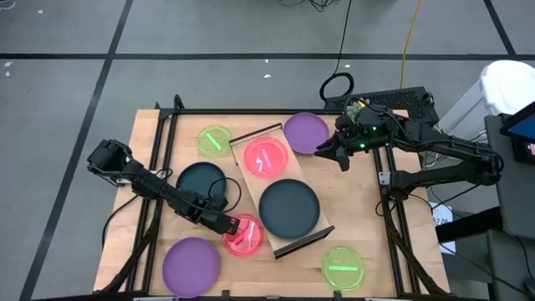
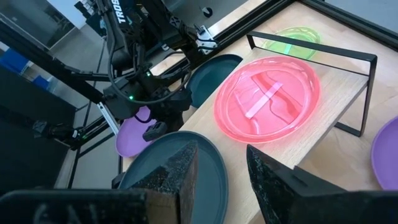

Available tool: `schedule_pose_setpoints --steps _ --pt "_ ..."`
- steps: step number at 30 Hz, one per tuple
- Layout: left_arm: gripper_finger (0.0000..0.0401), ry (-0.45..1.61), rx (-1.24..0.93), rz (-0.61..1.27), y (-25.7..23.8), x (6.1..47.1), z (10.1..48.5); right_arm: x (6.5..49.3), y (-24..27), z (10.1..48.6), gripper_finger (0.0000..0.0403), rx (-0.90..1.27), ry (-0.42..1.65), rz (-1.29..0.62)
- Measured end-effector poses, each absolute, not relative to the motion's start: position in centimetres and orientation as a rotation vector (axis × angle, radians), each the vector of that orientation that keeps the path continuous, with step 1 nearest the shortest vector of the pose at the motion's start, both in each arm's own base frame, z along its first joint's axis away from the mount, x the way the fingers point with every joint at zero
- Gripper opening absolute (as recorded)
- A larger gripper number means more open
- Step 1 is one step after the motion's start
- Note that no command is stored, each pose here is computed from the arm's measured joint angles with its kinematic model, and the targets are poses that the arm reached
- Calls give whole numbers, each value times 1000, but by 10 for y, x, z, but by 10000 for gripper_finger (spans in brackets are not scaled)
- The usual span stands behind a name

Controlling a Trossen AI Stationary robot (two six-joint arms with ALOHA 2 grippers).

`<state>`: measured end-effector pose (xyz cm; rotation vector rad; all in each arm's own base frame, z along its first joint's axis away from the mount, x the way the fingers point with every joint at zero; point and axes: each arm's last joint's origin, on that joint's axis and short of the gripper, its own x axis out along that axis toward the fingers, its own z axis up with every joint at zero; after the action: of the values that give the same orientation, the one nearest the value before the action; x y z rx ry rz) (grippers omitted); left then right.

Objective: Place and stack plates onto a shelf
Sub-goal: Stack the pink plate on top of the pink plate on the shelf

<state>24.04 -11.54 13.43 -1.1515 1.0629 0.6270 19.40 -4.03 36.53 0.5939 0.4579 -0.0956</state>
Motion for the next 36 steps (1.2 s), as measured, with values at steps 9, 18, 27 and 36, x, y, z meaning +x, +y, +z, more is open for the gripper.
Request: schedule_pose_setpoints --steps 9,18,27,36 --pt "35 1069 -1150 641 -115 239 134 194 -40 365 121 594 458 -96" --pt "5 1047 -1168 637 -115 241 135 194 -40 365 121 594 458 -96" --pt "4 1011 -1224 529 -124 235 159 194 -40 365 121 597 466 -94" --pt "3 991 -1259 439 -125 212 194 194 -40 365 121 589 468 -92"
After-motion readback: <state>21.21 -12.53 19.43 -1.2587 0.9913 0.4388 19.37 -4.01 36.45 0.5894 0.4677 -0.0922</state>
